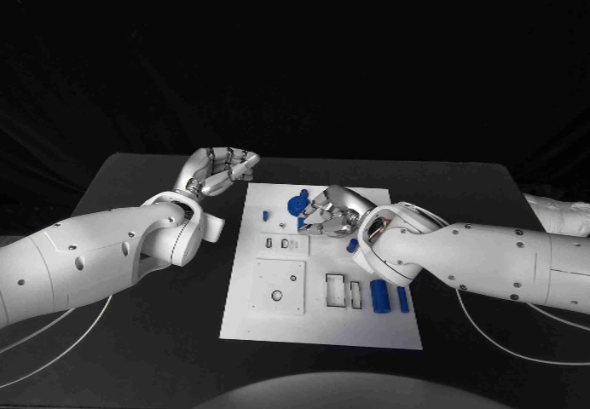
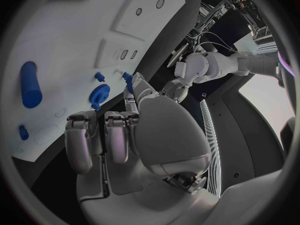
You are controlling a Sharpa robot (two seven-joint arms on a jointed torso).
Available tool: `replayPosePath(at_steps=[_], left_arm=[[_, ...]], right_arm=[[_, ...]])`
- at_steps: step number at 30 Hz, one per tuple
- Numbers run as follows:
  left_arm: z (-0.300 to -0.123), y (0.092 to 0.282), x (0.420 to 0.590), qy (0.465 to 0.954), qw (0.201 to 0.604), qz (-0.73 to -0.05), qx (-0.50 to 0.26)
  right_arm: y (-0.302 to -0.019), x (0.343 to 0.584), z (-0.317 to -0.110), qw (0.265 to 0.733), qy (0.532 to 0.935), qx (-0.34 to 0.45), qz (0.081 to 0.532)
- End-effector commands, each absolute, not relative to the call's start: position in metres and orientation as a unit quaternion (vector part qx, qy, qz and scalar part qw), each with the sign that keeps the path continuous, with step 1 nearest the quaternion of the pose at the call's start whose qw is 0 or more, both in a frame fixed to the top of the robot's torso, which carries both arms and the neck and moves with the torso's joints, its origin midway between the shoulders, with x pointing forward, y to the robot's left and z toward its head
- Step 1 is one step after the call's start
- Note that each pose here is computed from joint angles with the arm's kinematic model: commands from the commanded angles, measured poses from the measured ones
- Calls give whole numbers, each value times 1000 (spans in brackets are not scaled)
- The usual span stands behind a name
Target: Assemble the parts on the task board
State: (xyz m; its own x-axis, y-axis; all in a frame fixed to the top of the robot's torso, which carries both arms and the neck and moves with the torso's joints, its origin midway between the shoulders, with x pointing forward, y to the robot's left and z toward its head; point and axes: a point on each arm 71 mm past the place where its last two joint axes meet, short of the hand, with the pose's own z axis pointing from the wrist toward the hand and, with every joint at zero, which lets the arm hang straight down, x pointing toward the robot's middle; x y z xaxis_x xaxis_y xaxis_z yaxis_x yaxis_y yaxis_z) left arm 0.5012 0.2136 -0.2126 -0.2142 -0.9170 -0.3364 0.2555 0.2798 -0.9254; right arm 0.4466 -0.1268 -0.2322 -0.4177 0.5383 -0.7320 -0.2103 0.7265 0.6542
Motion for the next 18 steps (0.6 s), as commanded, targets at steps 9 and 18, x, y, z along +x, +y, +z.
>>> replayPosePath(at_steps=[9,18], left_arm=[[-211,212,500,573,556,-531,-283],[-211,212,500,573,556,-531,-283]], right_arm=[[-118,444,-248,520,783,103,326],[-114,443,-258,515,788,102,322]])
